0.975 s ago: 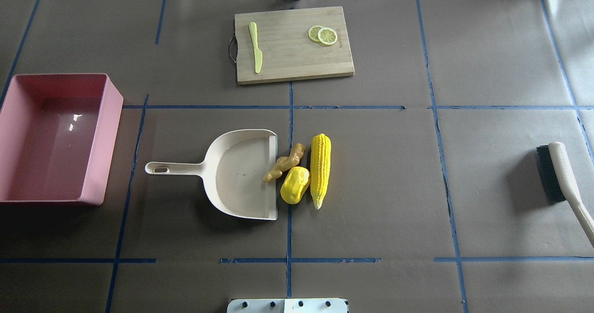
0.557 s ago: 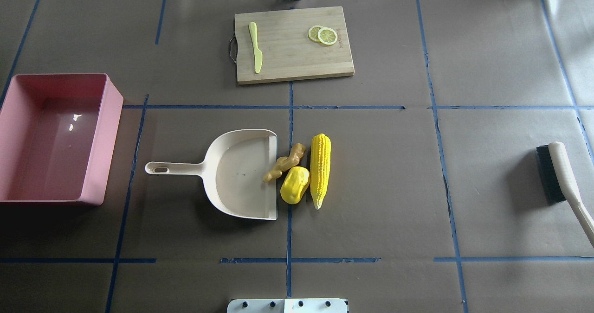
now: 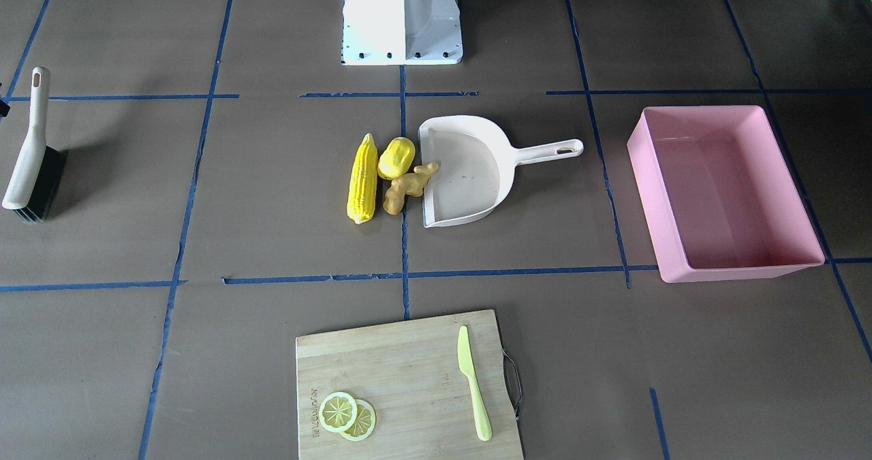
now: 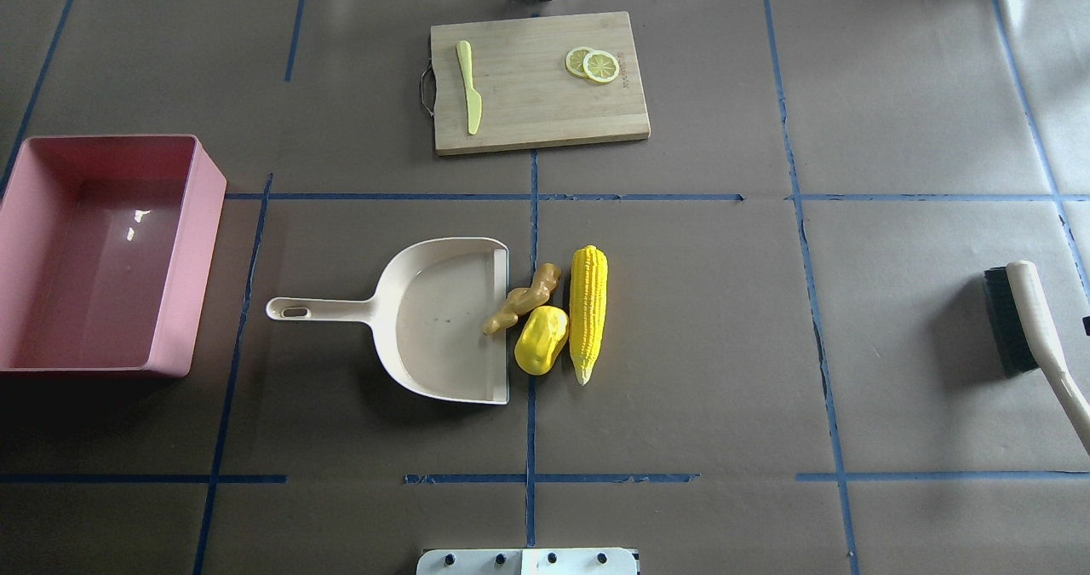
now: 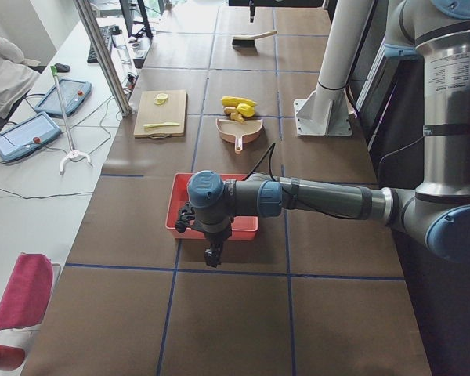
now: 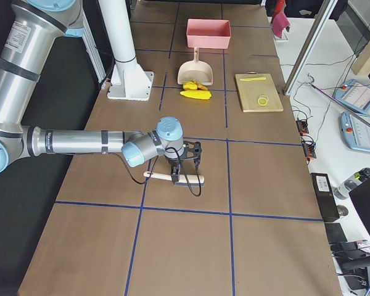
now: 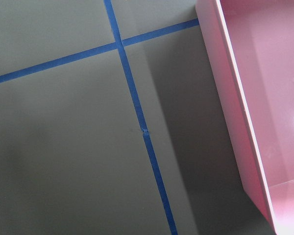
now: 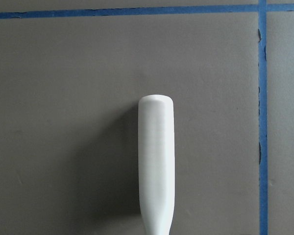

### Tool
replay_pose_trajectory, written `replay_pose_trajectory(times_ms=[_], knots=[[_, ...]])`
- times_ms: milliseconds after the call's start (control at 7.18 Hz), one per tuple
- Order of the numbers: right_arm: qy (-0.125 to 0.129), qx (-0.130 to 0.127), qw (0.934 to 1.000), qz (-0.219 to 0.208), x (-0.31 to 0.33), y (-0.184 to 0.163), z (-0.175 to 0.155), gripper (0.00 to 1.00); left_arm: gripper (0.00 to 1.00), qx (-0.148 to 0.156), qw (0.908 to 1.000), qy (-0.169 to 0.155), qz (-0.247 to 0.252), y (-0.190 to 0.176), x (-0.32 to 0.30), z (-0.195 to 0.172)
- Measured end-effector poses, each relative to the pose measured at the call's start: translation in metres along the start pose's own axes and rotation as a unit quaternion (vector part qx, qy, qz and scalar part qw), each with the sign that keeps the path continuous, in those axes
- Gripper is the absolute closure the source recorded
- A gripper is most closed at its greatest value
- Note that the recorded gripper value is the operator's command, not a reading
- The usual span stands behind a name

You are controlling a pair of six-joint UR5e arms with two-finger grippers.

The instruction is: Sweep and dump trash into bin

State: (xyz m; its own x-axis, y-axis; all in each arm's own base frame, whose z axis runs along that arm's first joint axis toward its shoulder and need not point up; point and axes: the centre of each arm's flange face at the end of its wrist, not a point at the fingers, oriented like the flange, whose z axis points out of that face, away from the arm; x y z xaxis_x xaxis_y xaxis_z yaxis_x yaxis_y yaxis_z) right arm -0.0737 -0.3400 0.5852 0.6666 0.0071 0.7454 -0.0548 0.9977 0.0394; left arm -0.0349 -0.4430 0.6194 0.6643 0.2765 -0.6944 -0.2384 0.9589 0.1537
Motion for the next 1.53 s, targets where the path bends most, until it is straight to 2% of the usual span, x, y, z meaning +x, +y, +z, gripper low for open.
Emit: replay_pose_trajectory(times_ms=[279,557,697,836,975,1115,1533], knots=[[0.022,-0.008,0.9997,0.003,-0.021,0.016,0.03,0.01,0.0,0.0,1.0,0.0,0.0,0.0,0.0,0.0],[0.054,-0.022,0.9982,-0.012,-0.026,0.031,0.066,0.02,0.0,-0.001,1.0,0.0,0.0,0.0,0.0,0.001],[0.058,-0.025,0.9977,-0.024,-0.02,0.037,0.083,0.02,0.0,-0.001,1.0,0.0,0.0,0.0,0.0,0.001],[0.054,-0.026,0.9976,-0.034,-0.013,0.043,0.095,0.09,0.0,0.0,1.0,0.0,0.001,0.0,0.0,0.0],[0.051,-0.027,0.9976,-0.039,-0.011,0.046,0.101,0.36,0.0,0.0,1.0,0.0,0.0,0.0,0.001,0.0],[0.05,-0.028,0.9976,-0.039,-0.011,0.047,0.104,0.97,0.0,0.0,1.0,0.0,0.0,0.0,0.0,0.0],[0.05,-0.029,0.9978,-0.032,-0.011,0.048,0.105,1.0,0.0,-0.001,1.0,0.0,0.0,0.001,0.0,0.001]])
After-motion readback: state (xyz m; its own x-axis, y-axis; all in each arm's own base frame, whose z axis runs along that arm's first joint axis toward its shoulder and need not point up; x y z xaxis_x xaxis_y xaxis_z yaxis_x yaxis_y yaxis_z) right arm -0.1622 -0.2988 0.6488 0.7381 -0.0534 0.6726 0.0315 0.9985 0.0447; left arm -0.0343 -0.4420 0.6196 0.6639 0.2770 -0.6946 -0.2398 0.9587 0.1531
